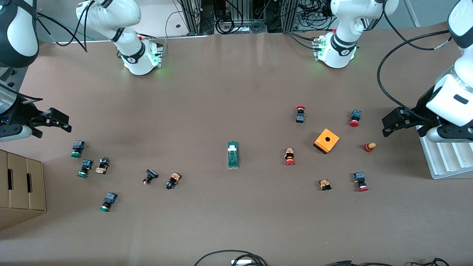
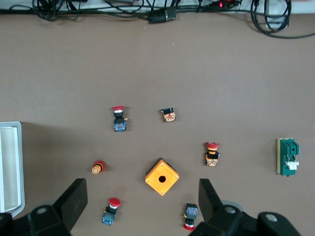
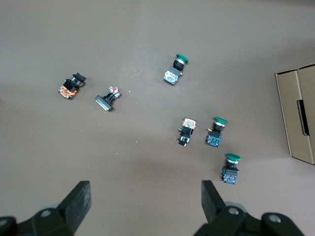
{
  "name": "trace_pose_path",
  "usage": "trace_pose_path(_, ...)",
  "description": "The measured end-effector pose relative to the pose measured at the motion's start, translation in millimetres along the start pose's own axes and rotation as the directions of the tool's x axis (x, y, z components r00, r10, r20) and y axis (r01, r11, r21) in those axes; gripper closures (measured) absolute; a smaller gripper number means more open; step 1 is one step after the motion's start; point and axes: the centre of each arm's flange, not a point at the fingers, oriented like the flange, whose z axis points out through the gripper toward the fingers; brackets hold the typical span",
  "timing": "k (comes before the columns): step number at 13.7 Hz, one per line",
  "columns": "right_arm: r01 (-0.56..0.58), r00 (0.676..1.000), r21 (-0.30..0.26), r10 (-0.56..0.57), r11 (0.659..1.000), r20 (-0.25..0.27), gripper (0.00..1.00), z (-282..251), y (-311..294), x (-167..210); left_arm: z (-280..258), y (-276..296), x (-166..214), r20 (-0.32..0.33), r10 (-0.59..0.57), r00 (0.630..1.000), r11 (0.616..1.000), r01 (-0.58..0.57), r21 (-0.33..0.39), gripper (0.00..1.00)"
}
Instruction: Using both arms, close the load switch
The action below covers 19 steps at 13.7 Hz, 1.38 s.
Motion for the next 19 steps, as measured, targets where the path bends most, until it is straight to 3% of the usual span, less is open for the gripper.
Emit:
trace_pose_path(3,-0.001,1.000,0.002,0.001,1.000,0.010,0.00,0.7,0.2,-0.9,5.2,-9.7,3.0,-0.022,0.002,1.000,0.998,0.000,0.069,0.00)
trace_pose_path(4,-0.001,1.000,0.002,0.001,1.000,0.011,0.00,1.2,0.2,-0.7,9.3,-8.6,1.7,-0.013,-0.001,1.000,0.998,0.002,0.057,0.00)
trace_pose_path(7,-0.001,1.000,0.002,0.001,1.000,0.011,0.00,1.1,1.3,-0.7,13.9,2.5,-2.1,0.008,-0.020,1.000,0.997,0.020,-0.072,0.00)
trace_pose_path(12,-0.004,1.000,-0.002,0.004,1.000,-0.008,0.00,-8.2,3.4,0.2,-7.4,33.1,-15.0,-0.026,0.013,1.000,0.996,-0.016,-0.088,0.00)
trace_pose_path(14,-0.008,1.000,-0.003,0.008,1.000,-0.014,0.00,-11.3,5.7,0.4,-23.2,62.4,-24.9,-0.063,-0.003,0.998,0.998,-0.001,-0.070,0.00)
trace_pose_path(19,-0.008,1.000,-0.003,0.008,1.000,-0.011,0.00,-12.6,6.0,0.0,-38.3,192.6,-70.1,-0.226,-0.087,0.970,0.992,0.106,0.069,0.00)
